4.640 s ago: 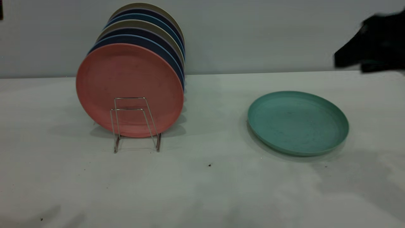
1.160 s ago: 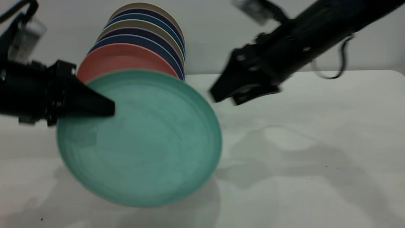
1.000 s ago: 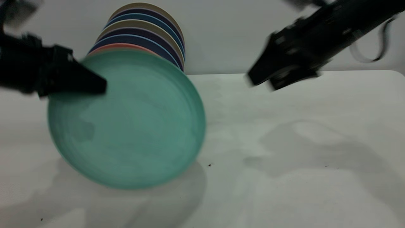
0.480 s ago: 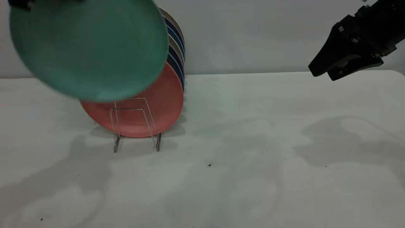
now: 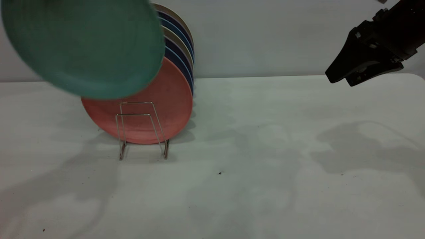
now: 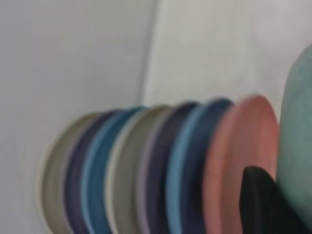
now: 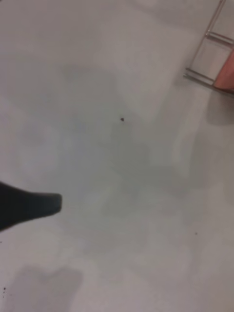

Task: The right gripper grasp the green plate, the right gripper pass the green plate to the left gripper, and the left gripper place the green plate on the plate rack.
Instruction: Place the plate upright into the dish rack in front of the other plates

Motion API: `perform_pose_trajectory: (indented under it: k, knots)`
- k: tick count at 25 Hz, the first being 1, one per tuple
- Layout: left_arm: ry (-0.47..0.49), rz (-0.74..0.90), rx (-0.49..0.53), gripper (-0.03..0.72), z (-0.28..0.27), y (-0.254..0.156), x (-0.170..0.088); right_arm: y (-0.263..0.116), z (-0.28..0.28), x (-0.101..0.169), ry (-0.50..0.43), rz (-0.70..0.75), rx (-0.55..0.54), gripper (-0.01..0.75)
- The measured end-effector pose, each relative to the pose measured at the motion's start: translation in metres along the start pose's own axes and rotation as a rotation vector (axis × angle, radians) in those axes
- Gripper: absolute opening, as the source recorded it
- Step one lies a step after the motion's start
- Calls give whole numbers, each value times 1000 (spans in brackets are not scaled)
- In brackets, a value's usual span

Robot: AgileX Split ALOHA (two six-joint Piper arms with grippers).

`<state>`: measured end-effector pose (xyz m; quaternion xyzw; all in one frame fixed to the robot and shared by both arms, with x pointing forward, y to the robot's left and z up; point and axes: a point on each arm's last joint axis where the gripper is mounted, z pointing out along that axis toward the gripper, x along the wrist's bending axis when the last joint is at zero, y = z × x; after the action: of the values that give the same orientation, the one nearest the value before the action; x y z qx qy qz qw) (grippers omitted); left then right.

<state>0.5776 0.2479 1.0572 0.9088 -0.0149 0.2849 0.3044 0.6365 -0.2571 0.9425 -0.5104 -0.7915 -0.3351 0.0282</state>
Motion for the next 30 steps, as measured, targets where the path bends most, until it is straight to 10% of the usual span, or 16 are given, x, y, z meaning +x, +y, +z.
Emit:
perform_pose_trajectory:
  k: [30]
  knots:
    - [-25, 47, 99, 103, 65, -15, 0, 0, 0, 0, 1, 8, 1, 575]
